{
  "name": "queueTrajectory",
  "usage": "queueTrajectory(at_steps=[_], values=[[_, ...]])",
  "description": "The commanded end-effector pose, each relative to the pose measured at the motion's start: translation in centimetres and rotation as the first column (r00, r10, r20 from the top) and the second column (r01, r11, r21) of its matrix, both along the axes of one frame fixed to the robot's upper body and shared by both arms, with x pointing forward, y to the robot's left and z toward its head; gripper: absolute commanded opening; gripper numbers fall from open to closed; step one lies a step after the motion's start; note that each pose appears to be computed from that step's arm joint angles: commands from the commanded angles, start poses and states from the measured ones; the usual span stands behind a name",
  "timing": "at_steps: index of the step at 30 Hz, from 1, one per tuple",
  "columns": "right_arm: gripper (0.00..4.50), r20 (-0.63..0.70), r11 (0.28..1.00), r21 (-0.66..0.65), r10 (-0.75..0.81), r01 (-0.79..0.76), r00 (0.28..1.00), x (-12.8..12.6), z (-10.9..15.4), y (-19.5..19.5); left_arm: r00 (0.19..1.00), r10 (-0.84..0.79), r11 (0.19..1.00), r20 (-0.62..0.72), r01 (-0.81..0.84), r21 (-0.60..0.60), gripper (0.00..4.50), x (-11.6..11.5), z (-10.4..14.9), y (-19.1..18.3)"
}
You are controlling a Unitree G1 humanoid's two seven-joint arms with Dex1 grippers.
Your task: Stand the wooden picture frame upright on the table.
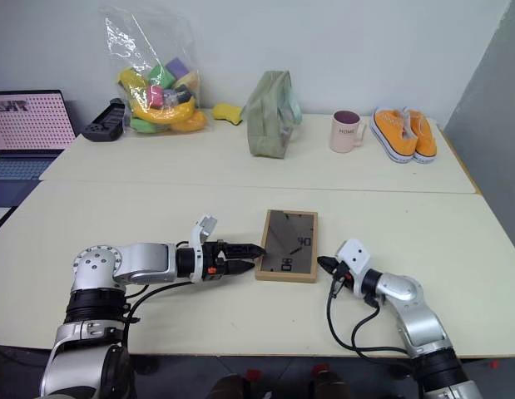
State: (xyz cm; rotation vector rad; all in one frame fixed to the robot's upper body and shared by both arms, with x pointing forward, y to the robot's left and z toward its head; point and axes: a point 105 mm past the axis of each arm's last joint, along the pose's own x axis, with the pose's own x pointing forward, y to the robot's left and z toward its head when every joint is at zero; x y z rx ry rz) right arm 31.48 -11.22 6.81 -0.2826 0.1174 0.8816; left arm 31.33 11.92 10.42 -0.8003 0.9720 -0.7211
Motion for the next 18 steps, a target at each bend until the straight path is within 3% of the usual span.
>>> queueTrajectory(at_steps=[1, 9, 18], values=[[0.0, 0.046, 0.998, 0.058, 0.023, -0.026, 0.999, 0.3, 1.3, 2.2, 0.999, -0.006, 0.999, -0.042, 0.008, 0.05, 3.85, -0.4, -1.3, 0.2], [0.0, 0.055, 0.988, 0.142, 0.049, -0.057, 0.997, 0.3, 2.3, 5.2, 0.999, -0.007, 0.999, -0.041, 0.009, 0.053, 3.85, -0.5, -1.1, 0.5], [0.0, 0.031, 0.993, 0.111, 0.023, -0.027, 0.999, 0.5, 1.0, 3.8, 0.999, 0.025, 1.0, -0.031, -0.024, 0.02, 3.85, 0.3, -0.5, 0.7]])
